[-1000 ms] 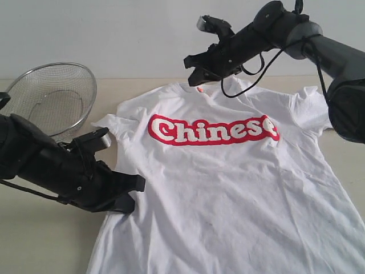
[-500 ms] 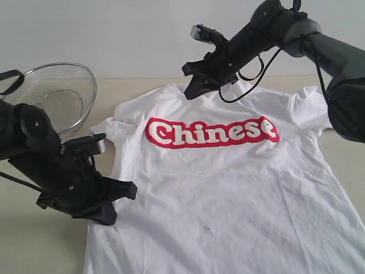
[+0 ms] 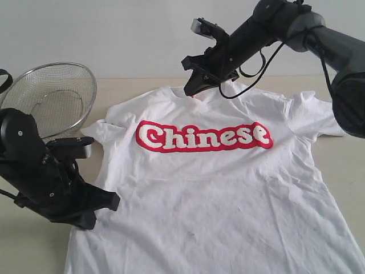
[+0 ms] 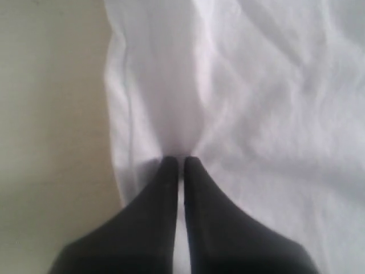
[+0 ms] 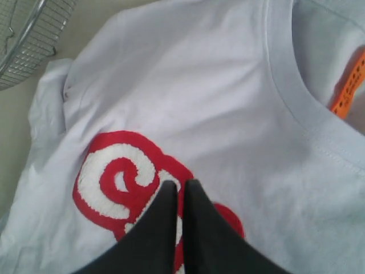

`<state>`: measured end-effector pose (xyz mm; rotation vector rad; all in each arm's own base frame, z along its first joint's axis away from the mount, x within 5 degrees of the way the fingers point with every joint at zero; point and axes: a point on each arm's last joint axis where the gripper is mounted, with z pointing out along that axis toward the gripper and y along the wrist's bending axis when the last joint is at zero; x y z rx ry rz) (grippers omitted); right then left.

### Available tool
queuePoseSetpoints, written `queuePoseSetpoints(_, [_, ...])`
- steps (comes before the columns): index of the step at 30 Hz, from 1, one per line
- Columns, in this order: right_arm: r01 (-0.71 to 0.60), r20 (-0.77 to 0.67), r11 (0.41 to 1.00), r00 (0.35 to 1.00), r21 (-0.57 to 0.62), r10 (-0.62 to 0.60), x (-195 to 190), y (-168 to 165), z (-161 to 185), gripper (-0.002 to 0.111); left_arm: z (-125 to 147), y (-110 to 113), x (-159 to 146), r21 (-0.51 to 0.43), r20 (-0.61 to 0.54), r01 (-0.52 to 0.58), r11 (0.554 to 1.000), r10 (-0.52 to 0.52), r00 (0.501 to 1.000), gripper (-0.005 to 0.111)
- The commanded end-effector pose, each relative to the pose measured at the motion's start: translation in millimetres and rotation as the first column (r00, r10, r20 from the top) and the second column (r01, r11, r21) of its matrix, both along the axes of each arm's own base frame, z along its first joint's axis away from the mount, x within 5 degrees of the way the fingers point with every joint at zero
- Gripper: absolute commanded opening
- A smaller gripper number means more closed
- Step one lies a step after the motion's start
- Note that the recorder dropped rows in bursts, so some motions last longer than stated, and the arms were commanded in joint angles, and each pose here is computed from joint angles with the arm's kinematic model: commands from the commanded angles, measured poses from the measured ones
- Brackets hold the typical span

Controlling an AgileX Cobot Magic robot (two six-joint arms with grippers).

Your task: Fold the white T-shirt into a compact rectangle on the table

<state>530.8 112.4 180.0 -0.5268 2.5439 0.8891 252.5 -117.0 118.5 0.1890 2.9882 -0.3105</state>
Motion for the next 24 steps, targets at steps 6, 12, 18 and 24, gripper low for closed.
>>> queuePoseSetpoints(6, [-0.026,-0.007,0.995,1.000,0.093,0.026,-3.8,6.8,3.9,0.000,36.5,-3.7,13.5,-0.051,0.163,-0.001,0.999,0.009,0.987,0.004])
queuePoseSetpoints(12, [-0.089,0.009,0.991,0.996,0.097,0.089,-10.2,32.4,4.5,0.000,58.9,-4.3,37.1,-0.084,0.276,-0.019,0.996,0.041,0.960,0.004])
queuePoseSetpoints(18, [-0.033,-0.007,0.992,0.999,0.122,0.035,-6.6,17.2,10.9,0.000,75.2,-3.3,37.5,-0.111,0.334,-0.040,0.993,0.075,0.940,0.004])
queuePoseSetpoints(24, [0.063,-0.006,0.991,0.998,0.122,-0.063,-3.7,-28.7,28.1,0.000,99.6,17.1,16.2,-0.129,0.419,-0.059,0.990,0.108,0.902,0.004])
